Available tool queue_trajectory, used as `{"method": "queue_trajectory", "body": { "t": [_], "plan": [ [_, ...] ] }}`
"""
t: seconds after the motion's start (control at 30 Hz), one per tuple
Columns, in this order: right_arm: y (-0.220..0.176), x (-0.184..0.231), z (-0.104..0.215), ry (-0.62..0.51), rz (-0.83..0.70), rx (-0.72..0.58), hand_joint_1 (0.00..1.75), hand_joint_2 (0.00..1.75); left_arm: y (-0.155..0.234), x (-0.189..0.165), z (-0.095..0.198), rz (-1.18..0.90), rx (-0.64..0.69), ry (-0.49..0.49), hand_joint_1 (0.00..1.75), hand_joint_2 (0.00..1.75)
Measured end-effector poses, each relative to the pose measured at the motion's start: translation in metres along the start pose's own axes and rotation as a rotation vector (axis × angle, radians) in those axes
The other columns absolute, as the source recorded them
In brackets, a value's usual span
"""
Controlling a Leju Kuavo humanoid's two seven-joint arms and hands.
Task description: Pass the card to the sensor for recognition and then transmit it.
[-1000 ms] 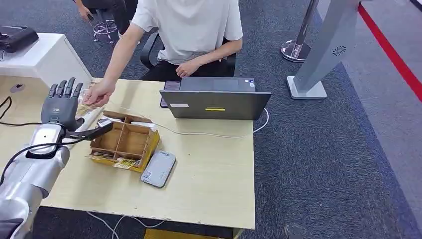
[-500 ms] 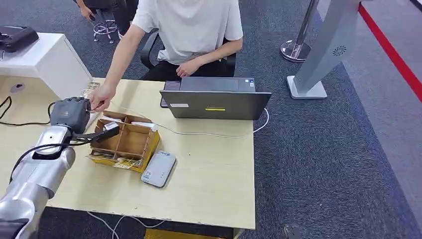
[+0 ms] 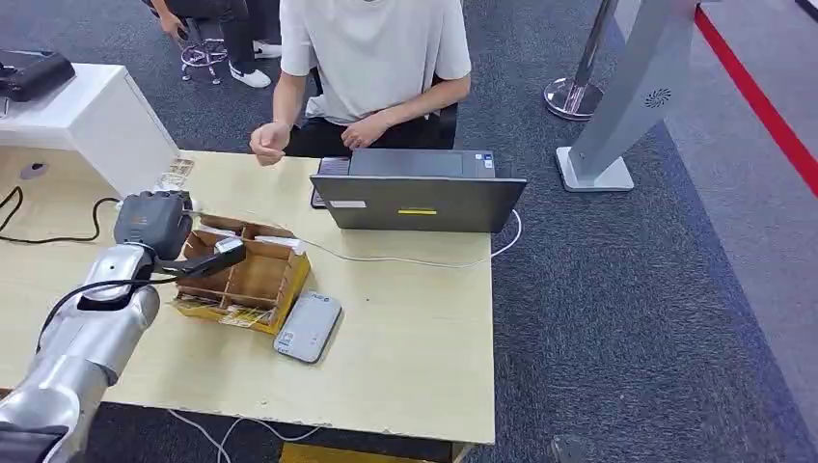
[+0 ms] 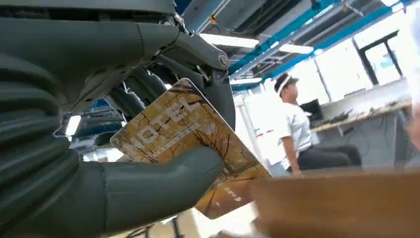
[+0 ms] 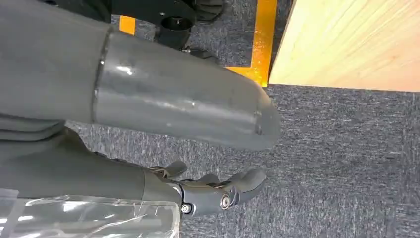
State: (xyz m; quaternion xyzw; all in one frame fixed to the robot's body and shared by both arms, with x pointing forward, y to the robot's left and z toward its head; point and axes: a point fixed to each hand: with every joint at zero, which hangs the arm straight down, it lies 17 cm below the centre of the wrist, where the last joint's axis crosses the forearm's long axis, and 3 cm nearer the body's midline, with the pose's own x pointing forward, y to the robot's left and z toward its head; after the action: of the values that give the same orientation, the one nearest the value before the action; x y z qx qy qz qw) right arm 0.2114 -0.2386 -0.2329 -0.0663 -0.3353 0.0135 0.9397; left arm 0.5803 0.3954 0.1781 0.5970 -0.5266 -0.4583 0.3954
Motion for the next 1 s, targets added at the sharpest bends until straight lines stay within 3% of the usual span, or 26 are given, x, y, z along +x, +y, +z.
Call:
{"method": "queue_trajectory", "body": {
  "t": [0.53,0.8,1.0],
  "plan": [
    [-0.009,-0.019,0.007,0.015,-0.03,-0.044,0.0,0.0,0.129,0.148,0.051,0.199,0.323,-0.28,1.75,1.75],
    [-0.009,-0.02,0.008,0.015,-0.032,-0.046,0.0,0.0,0.159,0.17,0.066,0.226,0.388,-0.33,1.75,1.75],
    [-0.011,-0.02,0.008,0.013,-0.04,-0.054,0.0,0.0,0.157,0.186,0.074,0.222,0.366,-0.371,1.75,1.75]
  ]
}}
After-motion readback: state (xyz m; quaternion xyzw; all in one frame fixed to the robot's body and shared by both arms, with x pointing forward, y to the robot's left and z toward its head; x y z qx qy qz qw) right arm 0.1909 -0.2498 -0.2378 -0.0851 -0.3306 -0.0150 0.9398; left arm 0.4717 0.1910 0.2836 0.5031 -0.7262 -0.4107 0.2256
